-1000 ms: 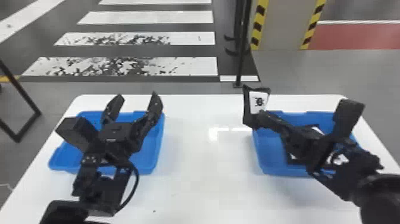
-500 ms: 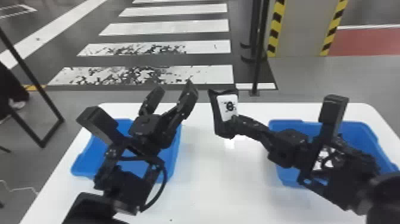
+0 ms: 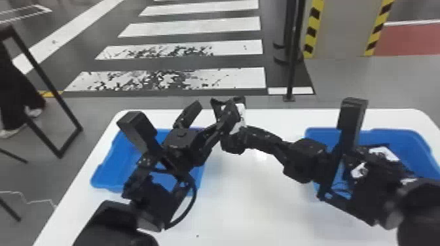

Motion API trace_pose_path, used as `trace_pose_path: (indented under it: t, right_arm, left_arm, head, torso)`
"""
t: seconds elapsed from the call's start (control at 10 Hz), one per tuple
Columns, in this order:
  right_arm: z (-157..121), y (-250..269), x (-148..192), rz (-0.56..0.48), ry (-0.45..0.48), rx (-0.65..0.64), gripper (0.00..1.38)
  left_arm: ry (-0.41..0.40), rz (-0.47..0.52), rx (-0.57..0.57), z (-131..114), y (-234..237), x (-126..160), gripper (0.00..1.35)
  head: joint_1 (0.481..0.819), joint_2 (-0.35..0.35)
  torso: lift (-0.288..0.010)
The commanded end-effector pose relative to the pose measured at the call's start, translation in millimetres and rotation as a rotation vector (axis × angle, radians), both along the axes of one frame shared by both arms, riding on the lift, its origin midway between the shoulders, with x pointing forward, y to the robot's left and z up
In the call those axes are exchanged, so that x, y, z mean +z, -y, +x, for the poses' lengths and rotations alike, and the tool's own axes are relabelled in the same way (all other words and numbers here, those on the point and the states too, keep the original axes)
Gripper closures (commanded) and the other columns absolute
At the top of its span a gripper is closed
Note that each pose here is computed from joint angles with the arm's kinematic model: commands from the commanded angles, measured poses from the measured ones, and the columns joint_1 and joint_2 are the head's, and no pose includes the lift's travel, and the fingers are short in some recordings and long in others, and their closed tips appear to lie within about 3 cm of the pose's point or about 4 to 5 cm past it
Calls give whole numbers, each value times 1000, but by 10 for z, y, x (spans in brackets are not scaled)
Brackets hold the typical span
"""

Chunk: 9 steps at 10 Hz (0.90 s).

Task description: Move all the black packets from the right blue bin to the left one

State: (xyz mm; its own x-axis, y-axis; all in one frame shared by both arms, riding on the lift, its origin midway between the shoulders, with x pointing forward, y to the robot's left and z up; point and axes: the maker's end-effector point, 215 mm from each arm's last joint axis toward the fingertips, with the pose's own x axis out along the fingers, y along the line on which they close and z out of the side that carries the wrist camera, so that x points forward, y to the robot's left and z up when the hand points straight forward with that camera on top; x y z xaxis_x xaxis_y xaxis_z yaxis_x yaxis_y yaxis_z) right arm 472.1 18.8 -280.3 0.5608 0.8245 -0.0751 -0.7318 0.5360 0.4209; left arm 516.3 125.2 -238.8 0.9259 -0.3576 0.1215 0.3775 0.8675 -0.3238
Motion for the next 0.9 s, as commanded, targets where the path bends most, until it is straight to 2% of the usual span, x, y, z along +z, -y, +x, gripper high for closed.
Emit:
trace_pose_path:
  t: [0.0,0.1,0.2,0.3,0.6,0.7,0.8]
  right_arm:
    - [-21,-75,-15,4,-8,19,1182]
    - [-19,-104,-10,7,-10,27,1182]
    - [-13,-135,12,9,-7,34,1182]
    - [8,-137,49,19,0,32,1181]
    - [161,-75,82,23,17,2,1179]
    - [218,-54,95,28,25,-12,1128]
    - [266,-19,141,53,37,-28,760]
  left_arm:
    - [-28,16,-19,7,48,-84,222]
    - [-42,30,-26,14,48,-140,484]
    - [-64,35,-21,29,32,-190,946]
    - [-94,27,-21,23,37,-270,1233]
    - [-75,29,-16,39,29,-207,1217]
    - [-53,40,-9,41,21,-149,1217]
    - [-34,38,-1,53,-8,-87,1217]
  head:
    - [675,159]
    - [680,163]
    - [683,164]
    - [685,168]
    - [686,169]
    - [683,167]
    - [675,162]
  torso:
    - [-140]
    - [-140]
    - [-140]
    - [-140]
    - [-140]
    - [-140]
    - [-140]
